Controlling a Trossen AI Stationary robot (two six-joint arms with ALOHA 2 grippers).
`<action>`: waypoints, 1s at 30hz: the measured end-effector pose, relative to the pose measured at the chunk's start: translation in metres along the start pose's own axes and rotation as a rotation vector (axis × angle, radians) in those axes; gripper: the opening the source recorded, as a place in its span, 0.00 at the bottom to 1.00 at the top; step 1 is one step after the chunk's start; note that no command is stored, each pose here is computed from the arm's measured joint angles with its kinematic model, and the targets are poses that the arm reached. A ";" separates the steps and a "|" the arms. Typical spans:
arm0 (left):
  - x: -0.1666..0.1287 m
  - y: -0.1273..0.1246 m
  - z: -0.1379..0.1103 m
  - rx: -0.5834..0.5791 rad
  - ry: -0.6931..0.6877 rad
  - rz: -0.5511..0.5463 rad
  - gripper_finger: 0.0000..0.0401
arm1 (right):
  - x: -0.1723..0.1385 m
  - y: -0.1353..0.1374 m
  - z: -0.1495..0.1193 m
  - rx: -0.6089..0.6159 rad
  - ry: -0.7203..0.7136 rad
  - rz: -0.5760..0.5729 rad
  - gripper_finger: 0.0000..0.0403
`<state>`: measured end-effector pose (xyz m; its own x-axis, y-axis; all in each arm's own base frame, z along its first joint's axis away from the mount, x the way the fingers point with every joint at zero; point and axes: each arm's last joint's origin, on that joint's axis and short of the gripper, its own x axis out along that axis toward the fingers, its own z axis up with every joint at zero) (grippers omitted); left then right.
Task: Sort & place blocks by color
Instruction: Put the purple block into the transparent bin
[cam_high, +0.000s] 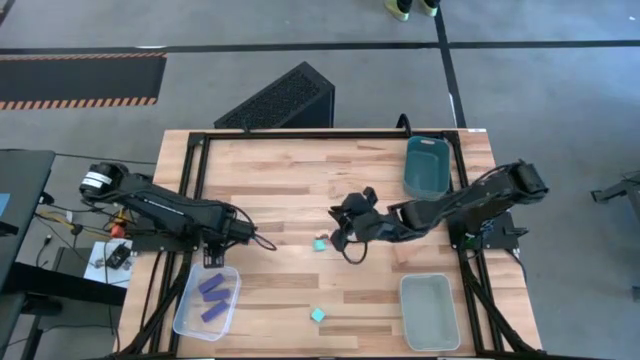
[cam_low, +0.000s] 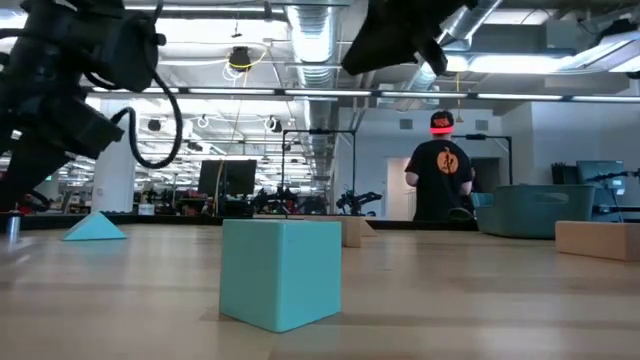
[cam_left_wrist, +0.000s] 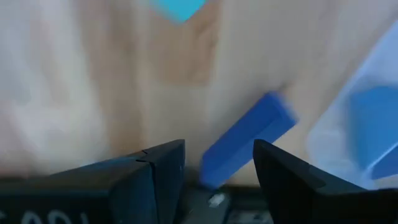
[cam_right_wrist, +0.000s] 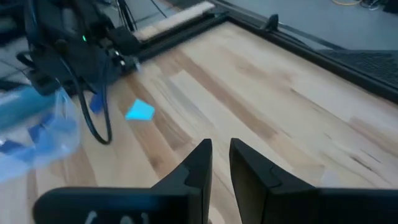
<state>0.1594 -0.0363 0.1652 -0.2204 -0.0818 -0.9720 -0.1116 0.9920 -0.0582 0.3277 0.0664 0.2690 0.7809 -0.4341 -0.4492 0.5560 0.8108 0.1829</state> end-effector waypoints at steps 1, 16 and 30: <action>0.002 -0.002 0.003 0.009 0.000 -0.015 0.44 | -0.002 0.001 -0.001 -0.002 -0.006 -0.002 0.20; 0.020 -0.012 0.013 0.035 0.117 0.010 0.44 | -0.007 0.008 -0.006 0.006 -0.022 -0.002 0.20; -0.024 0.012 0.042 -0.124 -0.109 0.202 0.44 | -0.006 0.007 -0.004 0.006 -0.030 -0.002 0.20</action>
<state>0.2040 -0.0187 0.1781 -0.1453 0.1338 -0.9803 -0.1952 0.9674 0.1610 0.3260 0.0763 0.2693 0.7881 -0.4470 -0.4233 0.5588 0.8079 0.1873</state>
